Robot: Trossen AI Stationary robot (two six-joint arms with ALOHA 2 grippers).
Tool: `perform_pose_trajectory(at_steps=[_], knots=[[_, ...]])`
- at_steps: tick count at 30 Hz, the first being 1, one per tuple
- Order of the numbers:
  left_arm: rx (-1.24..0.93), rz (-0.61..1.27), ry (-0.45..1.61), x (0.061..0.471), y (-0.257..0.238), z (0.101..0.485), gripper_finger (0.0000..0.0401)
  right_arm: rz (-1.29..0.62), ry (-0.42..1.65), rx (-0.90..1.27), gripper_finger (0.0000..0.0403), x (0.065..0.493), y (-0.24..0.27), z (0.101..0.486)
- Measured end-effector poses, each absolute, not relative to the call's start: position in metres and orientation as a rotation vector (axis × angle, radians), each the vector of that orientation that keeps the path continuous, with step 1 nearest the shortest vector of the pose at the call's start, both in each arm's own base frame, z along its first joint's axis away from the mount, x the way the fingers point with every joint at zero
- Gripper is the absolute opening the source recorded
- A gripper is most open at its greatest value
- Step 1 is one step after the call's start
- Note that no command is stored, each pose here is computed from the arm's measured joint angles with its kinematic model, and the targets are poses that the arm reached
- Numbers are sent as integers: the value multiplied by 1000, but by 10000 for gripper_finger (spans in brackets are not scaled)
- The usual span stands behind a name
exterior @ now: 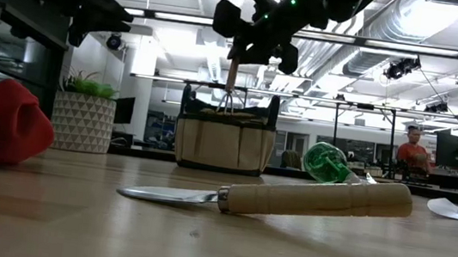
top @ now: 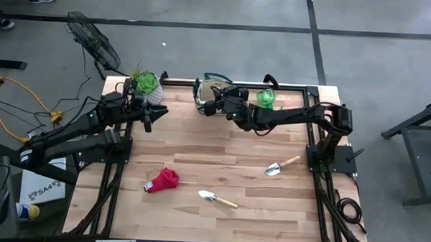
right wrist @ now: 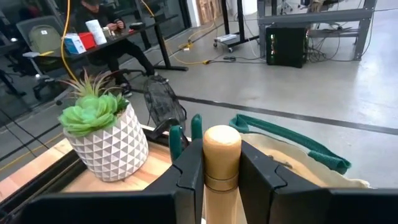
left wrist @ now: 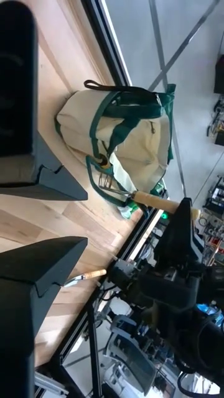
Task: Pick & Place Garden tools in Gardening bag
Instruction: Put the hand rake into the gardening bag
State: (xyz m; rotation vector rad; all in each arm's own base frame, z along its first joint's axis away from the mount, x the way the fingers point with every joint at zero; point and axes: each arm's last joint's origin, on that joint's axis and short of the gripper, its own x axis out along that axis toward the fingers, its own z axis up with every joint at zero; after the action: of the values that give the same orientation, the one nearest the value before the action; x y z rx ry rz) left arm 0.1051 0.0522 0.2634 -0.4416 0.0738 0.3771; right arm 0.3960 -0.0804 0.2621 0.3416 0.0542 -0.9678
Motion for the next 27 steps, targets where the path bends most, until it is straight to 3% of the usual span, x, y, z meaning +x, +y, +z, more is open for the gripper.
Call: perform_pose_trajectory(at_steps=[27], knots=[[-446, 377, 74, 105, 52, 263, 102, -979, 51, 345, 59, 390, -108, 264]])
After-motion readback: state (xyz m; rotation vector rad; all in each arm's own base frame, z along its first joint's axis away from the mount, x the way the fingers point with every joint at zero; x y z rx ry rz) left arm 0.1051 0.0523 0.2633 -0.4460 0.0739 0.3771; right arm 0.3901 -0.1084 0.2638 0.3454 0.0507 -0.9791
